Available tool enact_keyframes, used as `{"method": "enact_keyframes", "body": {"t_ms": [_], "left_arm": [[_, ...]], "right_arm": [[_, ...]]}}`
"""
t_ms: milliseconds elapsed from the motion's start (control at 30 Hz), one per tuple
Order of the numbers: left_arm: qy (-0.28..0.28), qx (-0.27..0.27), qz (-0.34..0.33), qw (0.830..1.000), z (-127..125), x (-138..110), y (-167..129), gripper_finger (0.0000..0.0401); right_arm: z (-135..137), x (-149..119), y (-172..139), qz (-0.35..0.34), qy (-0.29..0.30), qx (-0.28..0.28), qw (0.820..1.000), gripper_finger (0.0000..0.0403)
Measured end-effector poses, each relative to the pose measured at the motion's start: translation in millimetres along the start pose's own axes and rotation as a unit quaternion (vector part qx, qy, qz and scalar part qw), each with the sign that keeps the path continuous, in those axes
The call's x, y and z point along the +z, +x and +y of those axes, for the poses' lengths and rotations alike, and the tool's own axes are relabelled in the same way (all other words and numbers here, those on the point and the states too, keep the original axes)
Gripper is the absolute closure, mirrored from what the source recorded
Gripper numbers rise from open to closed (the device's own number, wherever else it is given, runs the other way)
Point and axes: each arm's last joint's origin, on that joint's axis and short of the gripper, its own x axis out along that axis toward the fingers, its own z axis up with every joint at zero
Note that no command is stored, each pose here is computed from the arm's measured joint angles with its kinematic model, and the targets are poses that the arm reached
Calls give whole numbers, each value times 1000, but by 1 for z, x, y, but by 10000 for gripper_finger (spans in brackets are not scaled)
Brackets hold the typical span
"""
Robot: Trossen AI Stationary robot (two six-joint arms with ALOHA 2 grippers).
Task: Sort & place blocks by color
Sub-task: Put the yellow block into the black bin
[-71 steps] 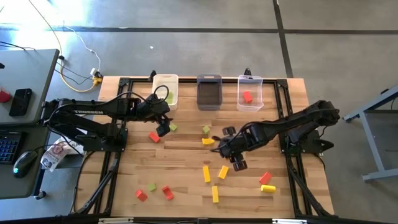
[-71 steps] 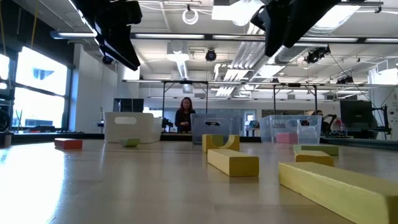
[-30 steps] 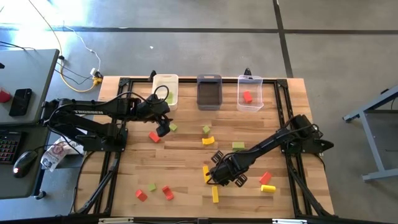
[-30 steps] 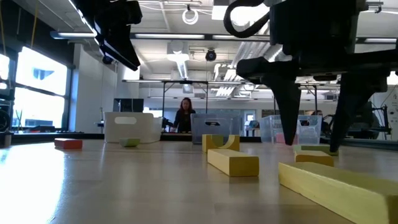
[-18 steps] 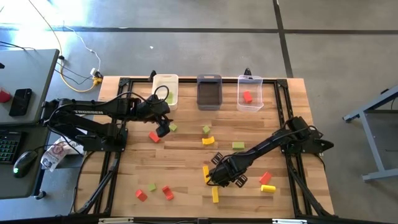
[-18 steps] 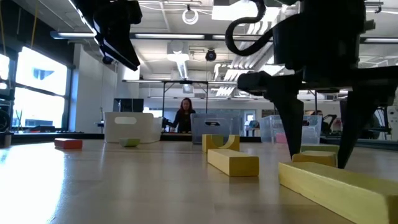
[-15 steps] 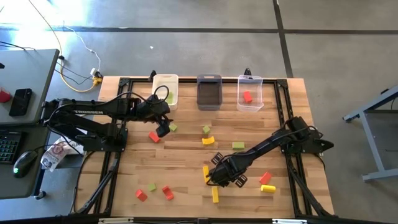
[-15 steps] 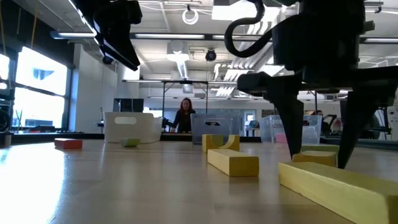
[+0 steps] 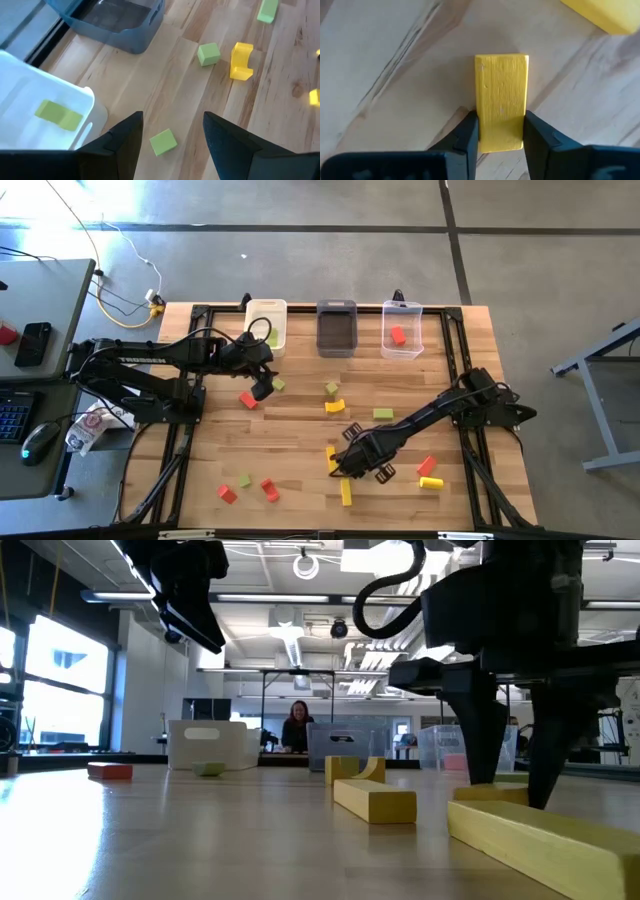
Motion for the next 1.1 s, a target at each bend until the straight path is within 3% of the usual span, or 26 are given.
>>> {"method": "enact_keyframes", "body": {"t_ms": [133, 500, 867, 1100], "left_arm": [[-46, -1, 0, 999, 0, 0, 0, 206], [-59, -12, 3, 998, -1, 0, 0, 206], [-7, -37, 17, 999, -2, -2, 0, 206], [21, -26, 52, 998, 0, -9, 0, 206]], "right_arm": [[-2, -1, -1, 3, 39, -16, 999, 312], [-23, 6, -22, 22, 78, -117, 990, 312], [-74, 1, -42, 20, 174, -171, 970, 312], [-114, -9, -60, 32, 219, -235, 946, 312]]}}
